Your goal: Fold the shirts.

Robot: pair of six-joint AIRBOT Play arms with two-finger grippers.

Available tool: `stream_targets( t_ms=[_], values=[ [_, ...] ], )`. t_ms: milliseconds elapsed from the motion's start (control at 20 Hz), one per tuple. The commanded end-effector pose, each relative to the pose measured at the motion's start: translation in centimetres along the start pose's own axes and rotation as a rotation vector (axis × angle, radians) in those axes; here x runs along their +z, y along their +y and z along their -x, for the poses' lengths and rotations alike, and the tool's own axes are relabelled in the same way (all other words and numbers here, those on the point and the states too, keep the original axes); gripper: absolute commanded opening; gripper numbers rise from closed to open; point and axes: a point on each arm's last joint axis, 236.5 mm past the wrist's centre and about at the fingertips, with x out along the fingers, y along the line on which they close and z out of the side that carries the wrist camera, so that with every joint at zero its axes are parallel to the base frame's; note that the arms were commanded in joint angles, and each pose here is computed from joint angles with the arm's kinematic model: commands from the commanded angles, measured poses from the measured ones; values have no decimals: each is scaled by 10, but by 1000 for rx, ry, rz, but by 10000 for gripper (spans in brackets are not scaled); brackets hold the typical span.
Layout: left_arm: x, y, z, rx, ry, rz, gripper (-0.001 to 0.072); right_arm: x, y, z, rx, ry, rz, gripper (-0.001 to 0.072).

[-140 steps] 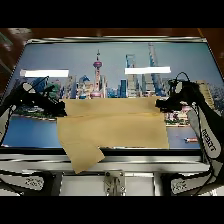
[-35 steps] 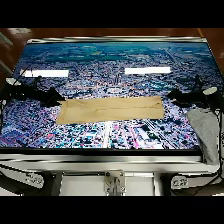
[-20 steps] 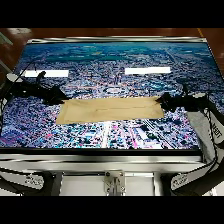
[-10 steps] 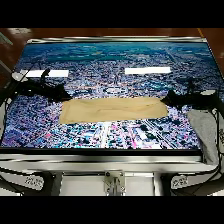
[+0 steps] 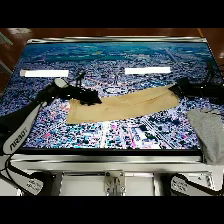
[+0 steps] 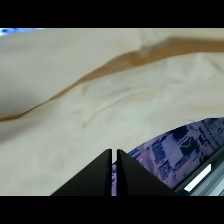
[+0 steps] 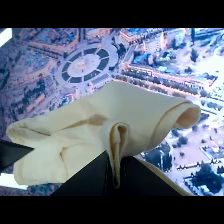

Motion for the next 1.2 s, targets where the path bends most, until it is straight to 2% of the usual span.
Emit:
stream_targets(
  t_ms=[0,300,750,1000,1150],
  values=[
    [-7,-40,-53,-57,-56,10,98,2,34,31,21,-60,0,65],
    [-12,-103,-99,-265,-90,22,65,-19,76,65,66,-54,-1,65],
    [-38,-161,-161,-404,22,63,44,-28,117,99,123,-123,13,65],
    [23,-126,-90,-327,-54,-49,41,-23,112,83,115,-112,20,65],
    [55,-85,-9,-144,-82,-161,41,-24,131,47,148,-88,54,65]
  ],
)
